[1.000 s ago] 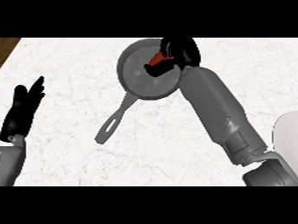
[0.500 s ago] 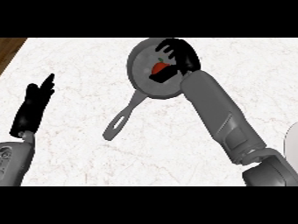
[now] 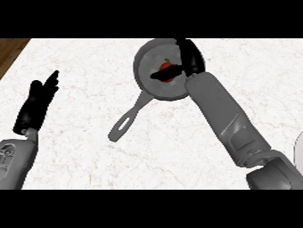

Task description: Pick the bell pepper from the plate and place it in the pan

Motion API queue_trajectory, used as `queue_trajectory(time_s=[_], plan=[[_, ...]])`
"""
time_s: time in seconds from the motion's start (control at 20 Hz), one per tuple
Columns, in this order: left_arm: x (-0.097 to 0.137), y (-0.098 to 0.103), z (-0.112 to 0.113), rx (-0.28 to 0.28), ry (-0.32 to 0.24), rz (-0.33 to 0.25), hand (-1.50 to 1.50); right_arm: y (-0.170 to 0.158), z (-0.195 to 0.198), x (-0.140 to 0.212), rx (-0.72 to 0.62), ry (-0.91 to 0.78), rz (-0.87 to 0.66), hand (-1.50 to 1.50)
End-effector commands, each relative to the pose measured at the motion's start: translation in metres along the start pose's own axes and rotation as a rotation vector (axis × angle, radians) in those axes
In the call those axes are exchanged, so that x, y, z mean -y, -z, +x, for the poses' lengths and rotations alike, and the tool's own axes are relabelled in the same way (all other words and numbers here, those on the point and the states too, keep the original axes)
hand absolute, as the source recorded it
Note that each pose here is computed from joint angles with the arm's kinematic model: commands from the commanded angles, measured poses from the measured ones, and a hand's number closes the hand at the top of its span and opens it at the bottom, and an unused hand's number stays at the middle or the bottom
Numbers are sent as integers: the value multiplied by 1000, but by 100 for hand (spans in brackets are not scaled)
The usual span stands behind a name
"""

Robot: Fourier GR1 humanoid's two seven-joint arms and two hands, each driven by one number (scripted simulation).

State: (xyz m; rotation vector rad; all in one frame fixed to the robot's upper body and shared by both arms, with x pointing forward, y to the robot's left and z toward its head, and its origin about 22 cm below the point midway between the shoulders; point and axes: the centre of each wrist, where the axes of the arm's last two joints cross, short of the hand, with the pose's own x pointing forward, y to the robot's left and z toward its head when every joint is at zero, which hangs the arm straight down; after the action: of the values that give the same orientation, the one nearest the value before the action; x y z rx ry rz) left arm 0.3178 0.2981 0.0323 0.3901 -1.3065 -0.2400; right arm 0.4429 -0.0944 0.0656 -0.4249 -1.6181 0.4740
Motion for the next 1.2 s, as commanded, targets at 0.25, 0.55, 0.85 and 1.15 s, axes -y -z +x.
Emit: queue_trajectory(time_s=[0.25,0.55,0.85,1.15], plan=[[6,-7,-21,-39,-11,29,0,6,9,6,27,187,-181,-150],[-34,-15,-31,-84,-9,84,0,7,-12,27,-14,209,-264,-150],[-24,-11,-29,-108,-33,109,0,16,-33,93,-14,250,-281,-150],[-43,-33,-42,-129,-23,120,0,-6,-91,149,-6,243,-230,-150]])
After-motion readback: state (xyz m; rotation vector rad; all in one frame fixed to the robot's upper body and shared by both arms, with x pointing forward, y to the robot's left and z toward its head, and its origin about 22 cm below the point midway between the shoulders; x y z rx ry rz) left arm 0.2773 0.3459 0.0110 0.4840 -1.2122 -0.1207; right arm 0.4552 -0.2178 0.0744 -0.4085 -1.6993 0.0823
